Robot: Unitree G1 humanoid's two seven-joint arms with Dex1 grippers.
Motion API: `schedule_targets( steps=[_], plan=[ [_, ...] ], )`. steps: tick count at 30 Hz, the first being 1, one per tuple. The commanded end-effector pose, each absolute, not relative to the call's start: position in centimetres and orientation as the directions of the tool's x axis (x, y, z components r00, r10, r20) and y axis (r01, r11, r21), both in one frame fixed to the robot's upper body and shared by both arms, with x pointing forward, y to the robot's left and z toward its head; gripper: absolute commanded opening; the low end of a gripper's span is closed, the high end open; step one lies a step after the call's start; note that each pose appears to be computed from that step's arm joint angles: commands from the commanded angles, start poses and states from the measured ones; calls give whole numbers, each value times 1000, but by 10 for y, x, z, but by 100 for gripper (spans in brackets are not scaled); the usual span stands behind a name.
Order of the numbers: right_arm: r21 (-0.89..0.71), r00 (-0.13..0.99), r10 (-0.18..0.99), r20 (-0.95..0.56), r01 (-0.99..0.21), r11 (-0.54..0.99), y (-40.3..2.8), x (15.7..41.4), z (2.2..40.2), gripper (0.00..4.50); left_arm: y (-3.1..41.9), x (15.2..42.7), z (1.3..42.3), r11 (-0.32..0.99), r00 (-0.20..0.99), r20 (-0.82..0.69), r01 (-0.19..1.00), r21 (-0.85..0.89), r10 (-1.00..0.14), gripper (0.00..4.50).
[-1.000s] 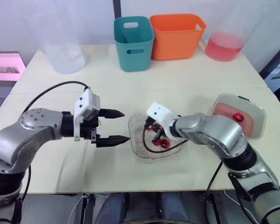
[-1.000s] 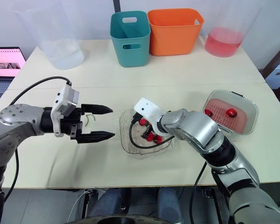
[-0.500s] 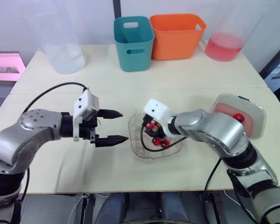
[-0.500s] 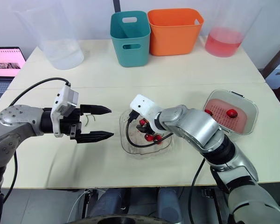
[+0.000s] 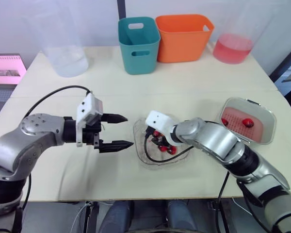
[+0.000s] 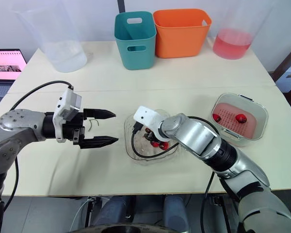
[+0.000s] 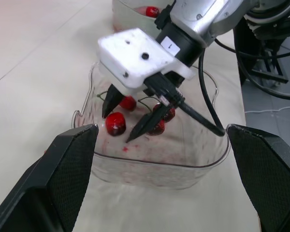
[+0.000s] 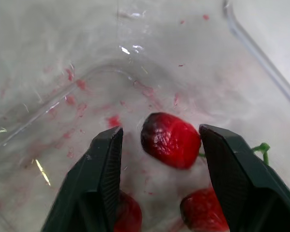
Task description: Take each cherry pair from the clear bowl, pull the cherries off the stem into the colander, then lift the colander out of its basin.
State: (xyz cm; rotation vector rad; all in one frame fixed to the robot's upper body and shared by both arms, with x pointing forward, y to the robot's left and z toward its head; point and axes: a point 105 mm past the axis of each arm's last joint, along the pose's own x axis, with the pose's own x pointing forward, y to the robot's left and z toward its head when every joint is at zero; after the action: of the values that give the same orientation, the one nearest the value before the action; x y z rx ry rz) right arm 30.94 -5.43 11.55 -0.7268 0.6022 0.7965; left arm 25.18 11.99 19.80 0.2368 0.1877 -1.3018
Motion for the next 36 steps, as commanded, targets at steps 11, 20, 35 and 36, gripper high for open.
schedule_targets(
  steps=[11, 20, 35, 36],
  plan=[
    [-384, 484, 649, -586, -872, 303, -24, 287, 161, 58, 121, 251, 208, 242, 265, -252, 963, 120, -931, 450],
    [-461, 454, 678, -579, -867, 187, -31, 286, 159, 228, 120, 250, 210, 232, 255, -253, 965, 119, -933, 450],
    [-168, 472, 615, -632, -858, 486, -70, 299, 162, 380, 150, 254, 201, 219, 264, -421, 963, 155, -868, 450],
    [-153, 466, 615, -636, -857, 492, -66, 300, 158, 380, 150, 253, 202, 217, 264, -423, 963, 158, -867, 450]
  ],
)
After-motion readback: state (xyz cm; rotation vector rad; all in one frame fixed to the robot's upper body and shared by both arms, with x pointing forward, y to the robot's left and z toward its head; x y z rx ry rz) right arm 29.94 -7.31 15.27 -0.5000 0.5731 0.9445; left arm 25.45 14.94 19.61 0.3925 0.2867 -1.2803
